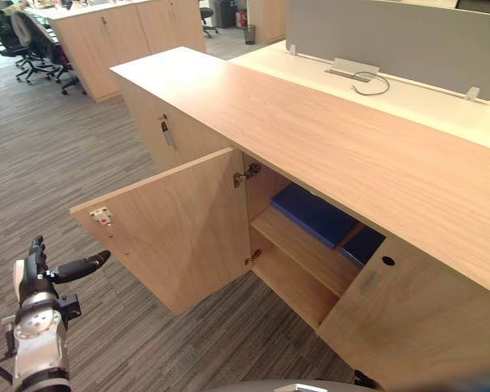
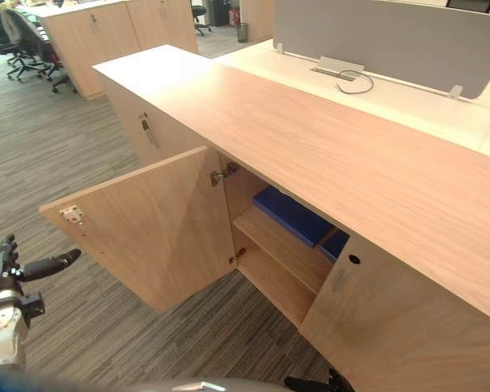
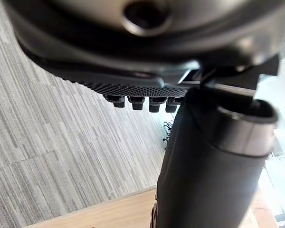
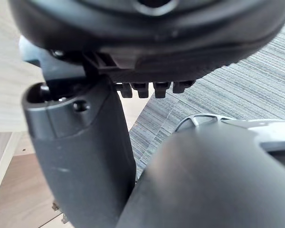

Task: Walk over to the cabinet, pick up the folder, carry it to the office cabinet, place the folder inside the office cabinet, then close the office cabinet door

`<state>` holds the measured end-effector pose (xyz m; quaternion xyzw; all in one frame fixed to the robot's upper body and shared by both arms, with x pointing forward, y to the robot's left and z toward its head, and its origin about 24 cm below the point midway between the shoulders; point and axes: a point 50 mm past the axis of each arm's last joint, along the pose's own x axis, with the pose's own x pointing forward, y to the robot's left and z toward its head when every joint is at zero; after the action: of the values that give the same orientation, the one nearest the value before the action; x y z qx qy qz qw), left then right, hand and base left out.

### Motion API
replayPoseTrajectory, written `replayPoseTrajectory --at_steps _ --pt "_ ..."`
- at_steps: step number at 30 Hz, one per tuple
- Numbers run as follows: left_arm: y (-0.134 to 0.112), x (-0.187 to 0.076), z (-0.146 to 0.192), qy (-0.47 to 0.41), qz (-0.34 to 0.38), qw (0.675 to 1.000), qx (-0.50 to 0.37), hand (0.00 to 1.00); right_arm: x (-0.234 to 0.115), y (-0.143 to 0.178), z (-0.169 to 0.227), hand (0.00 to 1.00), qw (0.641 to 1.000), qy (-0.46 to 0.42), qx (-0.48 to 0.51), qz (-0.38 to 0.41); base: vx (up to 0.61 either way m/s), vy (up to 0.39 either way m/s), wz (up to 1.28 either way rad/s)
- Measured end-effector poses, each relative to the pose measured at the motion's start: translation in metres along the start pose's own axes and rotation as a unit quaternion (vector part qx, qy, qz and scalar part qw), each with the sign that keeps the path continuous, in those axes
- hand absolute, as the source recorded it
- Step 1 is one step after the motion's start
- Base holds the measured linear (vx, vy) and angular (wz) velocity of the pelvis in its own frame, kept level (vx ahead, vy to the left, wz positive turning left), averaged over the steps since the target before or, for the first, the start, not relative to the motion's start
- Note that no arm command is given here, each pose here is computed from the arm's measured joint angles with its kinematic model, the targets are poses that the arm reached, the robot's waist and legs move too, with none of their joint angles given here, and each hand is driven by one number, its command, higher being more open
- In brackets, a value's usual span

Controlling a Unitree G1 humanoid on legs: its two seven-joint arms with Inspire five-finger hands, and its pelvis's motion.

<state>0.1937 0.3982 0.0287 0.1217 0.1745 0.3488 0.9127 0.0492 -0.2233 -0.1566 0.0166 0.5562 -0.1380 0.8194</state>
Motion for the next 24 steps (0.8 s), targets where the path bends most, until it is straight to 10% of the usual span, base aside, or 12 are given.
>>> replayPoseTrajectory --at_steps 24 --pt "-0.038 0.02 -0.017 0.104 -0.159 0.978 -0.09 1.0 0.003 0.0 -0.002 1.0 0.998 -0.002 0.06 0.005 -0.06 0.01 -0.08"
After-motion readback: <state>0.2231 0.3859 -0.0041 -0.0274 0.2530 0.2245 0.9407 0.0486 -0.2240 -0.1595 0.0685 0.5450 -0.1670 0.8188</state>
